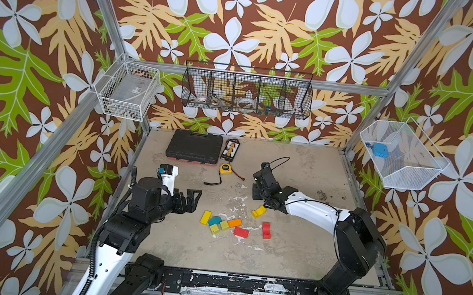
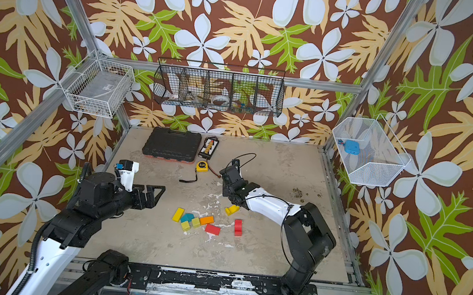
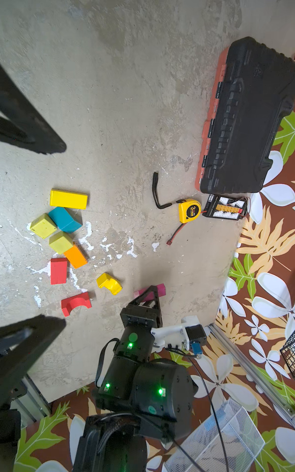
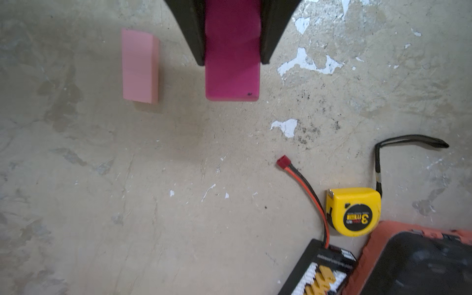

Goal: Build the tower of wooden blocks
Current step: 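Carry the magenta block beside the light pink block with the right gripper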

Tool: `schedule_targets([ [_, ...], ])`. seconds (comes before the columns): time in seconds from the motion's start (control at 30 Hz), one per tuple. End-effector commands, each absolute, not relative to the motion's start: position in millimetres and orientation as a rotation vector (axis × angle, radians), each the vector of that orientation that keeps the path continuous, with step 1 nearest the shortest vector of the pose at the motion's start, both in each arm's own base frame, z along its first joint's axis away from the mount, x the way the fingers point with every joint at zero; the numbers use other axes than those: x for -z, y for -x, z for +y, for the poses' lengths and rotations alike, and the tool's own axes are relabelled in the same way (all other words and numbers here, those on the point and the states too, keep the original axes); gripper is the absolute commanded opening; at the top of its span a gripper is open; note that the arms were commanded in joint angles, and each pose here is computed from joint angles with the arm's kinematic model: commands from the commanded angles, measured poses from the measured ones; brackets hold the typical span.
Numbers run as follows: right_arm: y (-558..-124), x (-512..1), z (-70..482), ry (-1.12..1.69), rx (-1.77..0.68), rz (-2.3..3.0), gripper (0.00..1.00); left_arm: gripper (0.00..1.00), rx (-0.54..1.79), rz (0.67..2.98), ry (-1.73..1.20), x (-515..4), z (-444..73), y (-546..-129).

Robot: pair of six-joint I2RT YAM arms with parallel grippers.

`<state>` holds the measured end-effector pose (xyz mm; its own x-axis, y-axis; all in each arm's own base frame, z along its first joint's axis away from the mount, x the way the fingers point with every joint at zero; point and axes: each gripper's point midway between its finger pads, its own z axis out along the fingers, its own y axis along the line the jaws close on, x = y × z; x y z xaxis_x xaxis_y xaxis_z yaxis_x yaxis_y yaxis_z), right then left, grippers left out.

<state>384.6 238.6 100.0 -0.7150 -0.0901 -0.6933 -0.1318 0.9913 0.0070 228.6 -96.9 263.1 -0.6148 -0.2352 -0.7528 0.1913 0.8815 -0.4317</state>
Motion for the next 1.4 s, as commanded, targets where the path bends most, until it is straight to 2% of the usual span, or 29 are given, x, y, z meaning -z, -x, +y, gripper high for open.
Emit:
schedule_targets([
  [0.0,-388.4,-93.9,237.7,0.17,-0.055,2.39,0.19,1.0,0.6,2.13,0.026,-267.2,-96.7,-230.4],
  [0.67,-399.1,-41.8,198.6,0.083,0.012,2.504,0.22,1.0,0.578,2.103,0.059,-272.8,-90.0,-227.8],
  [1.37,-401.6,-25.4,188.8,0.075,0.045,2.54,0.29,1.0,0.575,2.1,0.062,-273.5,-89.1,-227.3],
])
